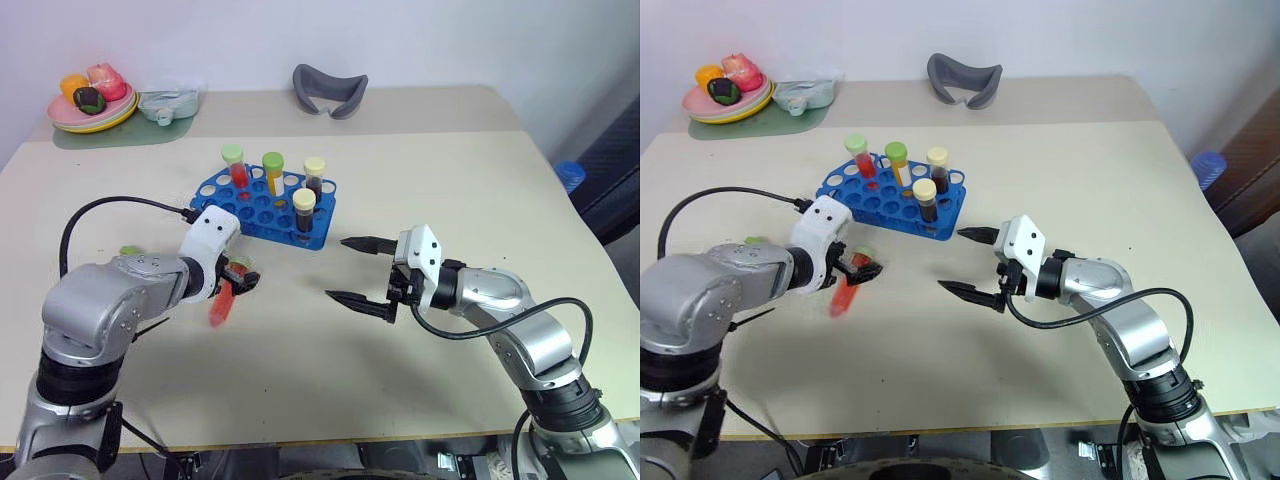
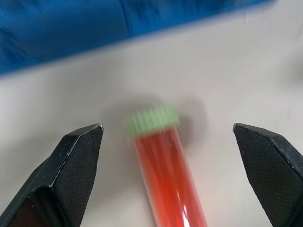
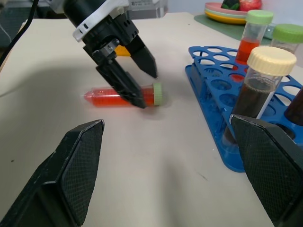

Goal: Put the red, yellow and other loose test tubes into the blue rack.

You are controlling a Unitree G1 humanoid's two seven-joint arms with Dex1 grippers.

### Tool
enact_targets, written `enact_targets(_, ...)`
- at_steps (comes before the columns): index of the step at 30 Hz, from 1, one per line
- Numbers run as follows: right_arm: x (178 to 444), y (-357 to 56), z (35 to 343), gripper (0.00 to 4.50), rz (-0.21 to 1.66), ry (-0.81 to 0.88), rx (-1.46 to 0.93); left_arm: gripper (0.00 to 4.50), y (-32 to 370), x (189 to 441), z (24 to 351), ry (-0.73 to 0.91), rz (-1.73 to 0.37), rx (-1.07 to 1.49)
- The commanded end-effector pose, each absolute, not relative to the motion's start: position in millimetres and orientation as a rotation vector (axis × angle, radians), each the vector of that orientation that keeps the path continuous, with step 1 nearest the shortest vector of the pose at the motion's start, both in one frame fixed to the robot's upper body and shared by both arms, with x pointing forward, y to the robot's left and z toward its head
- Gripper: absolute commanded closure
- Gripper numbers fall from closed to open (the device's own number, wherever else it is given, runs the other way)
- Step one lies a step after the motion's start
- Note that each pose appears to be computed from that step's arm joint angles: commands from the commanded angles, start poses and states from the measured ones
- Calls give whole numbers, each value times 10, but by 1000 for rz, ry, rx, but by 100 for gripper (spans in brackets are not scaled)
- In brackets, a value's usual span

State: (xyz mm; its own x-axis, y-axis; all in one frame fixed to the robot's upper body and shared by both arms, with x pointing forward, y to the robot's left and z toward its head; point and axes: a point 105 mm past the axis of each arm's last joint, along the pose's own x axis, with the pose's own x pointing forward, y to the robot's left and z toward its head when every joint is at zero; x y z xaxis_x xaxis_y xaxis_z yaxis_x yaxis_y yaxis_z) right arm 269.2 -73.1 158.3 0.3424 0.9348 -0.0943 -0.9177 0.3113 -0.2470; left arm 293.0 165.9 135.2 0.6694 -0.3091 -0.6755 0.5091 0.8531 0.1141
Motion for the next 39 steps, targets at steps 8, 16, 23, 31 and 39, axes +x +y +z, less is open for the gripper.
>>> enact_targets(8, 2598, -675, 1574, 14, 1259, -91, -297, 0, 1787, 2929, 1341, 767, -417, 282)
enact_targets(16, 2645, -649, 1584, 14, 1248, -115, -295, 0, 1929, 2833, 1277, 803, -398, 283)
enact_targets(23, 2667, -620, 1580, 14, 1246, -129, -289, 0, 2052, 2785, 1272, 826, -382, 294)
enact_targets(31, 2676, -589, 1578, 14, 1263, -133, -287, 0, 2199, 2734, 1272, 814, -375, 283)
enact_targets(39, 2675, -604, 1591, 14, 1262, -136, -295, 0, 2097, 2807, 1431, 829, -436, 281)
